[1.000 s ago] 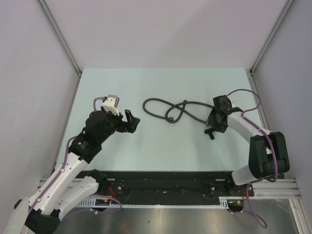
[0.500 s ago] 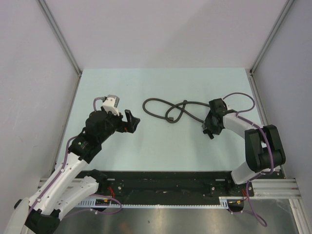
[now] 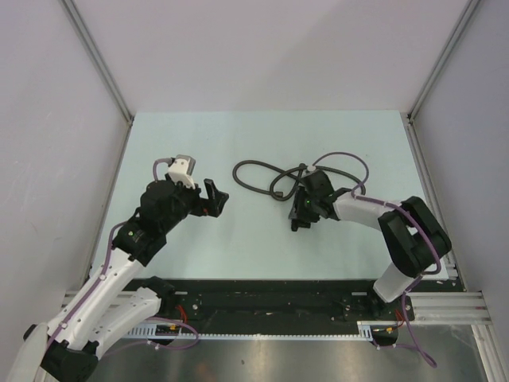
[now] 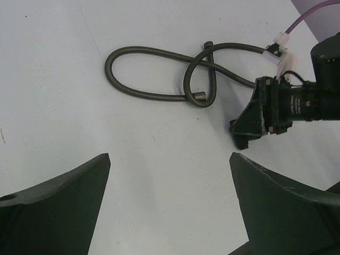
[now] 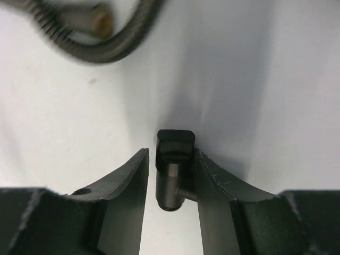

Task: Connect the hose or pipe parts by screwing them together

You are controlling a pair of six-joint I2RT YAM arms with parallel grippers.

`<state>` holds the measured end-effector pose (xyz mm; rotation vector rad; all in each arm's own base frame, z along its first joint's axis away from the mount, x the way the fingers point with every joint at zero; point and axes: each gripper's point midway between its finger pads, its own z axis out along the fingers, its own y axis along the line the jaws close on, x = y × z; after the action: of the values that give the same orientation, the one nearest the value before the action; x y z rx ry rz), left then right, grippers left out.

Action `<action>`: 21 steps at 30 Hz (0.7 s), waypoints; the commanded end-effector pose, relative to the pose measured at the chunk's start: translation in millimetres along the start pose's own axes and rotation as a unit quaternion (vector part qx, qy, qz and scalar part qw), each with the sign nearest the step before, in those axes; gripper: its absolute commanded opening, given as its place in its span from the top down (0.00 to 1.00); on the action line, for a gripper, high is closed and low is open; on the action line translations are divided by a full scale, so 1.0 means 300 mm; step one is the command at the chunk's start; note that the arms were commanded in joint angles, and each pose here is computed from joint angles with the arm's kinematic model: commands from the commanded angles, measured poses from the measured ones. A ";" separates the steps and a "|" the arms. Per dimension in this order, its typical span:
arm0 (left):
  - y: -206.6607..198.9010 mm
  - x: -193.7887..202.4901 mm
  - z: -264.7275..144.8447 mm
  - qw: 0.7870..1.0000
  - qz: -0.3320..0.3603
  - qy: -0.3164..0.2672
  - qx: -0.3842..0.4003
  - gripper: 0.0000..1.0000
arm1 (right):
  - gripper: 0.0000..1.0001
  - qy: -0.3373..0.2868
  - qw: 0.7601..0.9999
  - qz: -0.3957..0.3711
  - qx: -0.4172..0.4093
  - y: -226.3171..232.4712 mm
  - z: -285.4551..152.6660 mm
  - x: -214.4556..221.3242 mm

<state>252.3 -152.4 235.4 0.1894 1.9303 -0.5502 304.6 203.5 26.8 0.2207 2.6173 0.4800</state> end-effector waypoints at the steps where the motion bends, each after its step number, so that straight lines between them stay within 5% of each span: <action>1: -0.001 -0.021 0.000 1.000 -0.005 -0.009 0.001 0.00 | 0.54 0.022 0.994 -0.006 -0.105 0.237 0.009 0.068; 9: 0.000 -0.019 0.003 1.000 -0.004 -0.008 -0.001 0.00 | 0.23 -0.028 0.974 -0.152 -0.164 0.309 -0.091 0.006; 16: -0.001 -0.022 0.006 1.000 -0.006 -0.006 0.001 0.00 | 0.25 -0.070 0.923 -0.338 -0.169 0.269 -0.181 -0.023; 21: -0.003 -0.027 -0.004 1.000 -0.006 -0.011 0.004 0.00 | 0.27 -0.052 0.896 -0.377 -0.228 0.263 -0.189 -0.004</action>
<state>254.8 -151.7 231.5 0.1845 1.9449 -0.5427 287.4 261.6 100.0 -0.6309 2.2686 0.6841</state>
